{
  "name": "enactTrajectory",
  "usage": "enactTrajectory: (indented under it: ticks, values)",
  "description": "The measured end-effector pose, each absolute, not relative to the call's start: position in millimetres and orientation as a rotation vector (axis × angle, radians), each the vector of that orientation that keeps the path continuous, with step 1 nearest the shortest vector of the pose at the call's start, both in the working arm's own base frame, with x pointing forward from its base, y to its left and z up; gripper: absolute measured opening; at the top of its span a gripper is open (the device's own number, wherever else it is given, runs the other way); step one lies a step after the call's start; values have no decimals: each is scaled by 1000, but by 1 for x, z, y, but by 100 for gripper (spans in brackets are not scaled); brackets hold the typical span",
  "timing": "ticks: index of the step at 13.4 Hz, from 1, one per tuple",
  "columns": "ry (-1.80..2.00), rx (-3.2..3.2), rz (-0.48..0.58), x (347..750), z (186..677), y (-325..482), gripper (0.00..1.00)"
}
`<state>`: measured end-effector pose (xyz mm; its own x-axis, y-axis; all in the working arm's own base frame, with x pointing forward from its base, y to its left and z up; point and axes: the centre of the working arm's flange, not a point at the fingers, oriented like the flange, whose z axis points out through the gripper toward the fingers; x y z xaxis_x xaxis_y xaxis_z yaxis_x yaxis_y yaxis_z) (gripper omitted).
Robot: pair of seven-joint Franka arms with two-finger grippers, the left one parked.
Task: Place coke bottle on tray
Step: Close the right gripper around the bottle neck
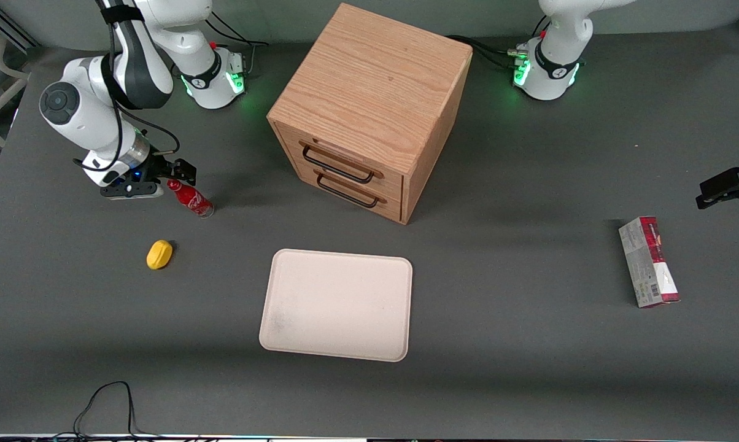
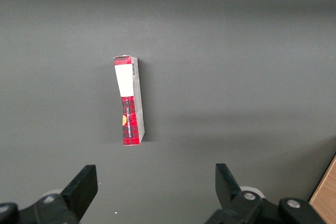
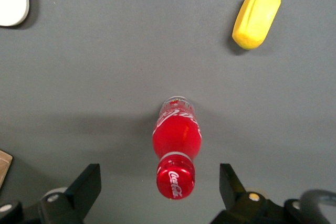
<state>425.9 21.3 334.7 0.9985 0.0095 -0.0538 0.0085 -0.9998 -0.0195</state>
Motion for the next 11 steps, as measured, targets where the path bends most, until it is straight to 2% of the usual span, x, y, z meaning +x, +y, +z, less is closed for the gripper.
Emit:
enactTrajectory:
  ticks: [7,11]
  values:
    - [-14,-3122,86,425,328,21,100]
    - [-40,-3120,90,424,326,19,96]
